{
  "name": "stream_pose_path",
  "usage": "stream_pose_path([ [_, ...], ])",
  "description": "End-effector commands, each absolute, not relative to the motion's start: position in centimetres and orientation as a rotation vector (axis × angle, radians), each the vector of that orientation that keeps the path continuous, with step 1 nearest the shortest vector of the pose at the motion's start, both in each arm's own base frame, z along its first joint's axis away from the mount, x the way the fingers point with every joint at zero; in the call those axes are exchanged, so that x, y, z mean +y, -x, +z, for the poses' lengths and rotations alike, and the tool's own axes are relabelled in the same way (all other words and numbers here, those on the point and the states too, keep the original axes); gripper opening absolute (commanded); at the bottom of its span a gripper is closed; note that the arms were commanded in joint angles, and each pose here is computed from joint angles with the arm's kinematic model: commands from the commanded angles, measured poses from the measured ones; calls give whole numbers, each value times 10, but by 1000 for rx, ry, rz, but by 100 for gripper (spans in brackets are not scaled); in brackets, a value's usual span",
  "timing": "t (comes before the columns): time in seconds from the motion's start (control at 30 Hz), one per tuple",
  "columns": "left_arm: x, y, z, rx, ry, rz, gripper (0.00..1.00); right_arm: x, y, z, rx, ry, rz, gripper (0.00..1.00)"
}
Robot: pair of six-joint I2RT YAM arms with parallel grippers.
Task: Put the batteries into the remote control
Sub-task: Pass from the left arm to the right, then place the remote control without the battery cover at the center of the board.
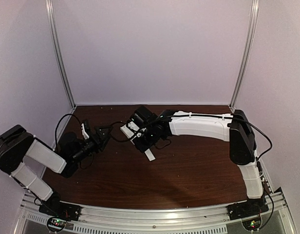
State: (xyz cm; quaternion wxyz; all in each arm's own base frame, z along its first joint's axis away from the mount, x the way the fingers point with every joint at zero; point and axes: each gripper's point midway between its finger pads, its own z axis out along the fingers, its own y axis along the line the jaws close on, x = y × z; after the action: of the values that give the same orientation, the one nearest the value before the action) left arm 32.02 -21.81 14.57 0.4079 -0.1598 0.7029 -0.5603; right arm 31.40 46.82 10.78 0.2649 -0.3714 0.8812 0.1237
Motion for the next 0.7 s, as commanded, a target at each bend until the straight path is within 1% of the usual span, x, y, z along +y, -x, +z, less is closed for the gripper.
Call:
stream_pose_path([
  [0.0,-197,-323,203,1644,291,-1214,98,442,-314,113,2350,1072,212,0],
  [0.1,-179,-327,201,1728,297,-1022,98,437,-299,95,2358,1159,171,0],
  [0.17,-167,-331,199,1766,314,-937,98,438,-287,85,2360,1214,168,0],
  [0.3,-153,-330,183,1827,340,-882,98,447,-266,72,2361,1309,177,1],
  [0.43,-149,-324,167,1883,348,-847,98,455,-252,59,2384,1366,192,5],
  [0.57,-143,-318,161,1904,368,-828,98,459,-240,44,2404,1428,199,9],
  [0.67,-142,-315,157,1926,367,-817,98,459,-236,37,2414,1458,194,10],
])
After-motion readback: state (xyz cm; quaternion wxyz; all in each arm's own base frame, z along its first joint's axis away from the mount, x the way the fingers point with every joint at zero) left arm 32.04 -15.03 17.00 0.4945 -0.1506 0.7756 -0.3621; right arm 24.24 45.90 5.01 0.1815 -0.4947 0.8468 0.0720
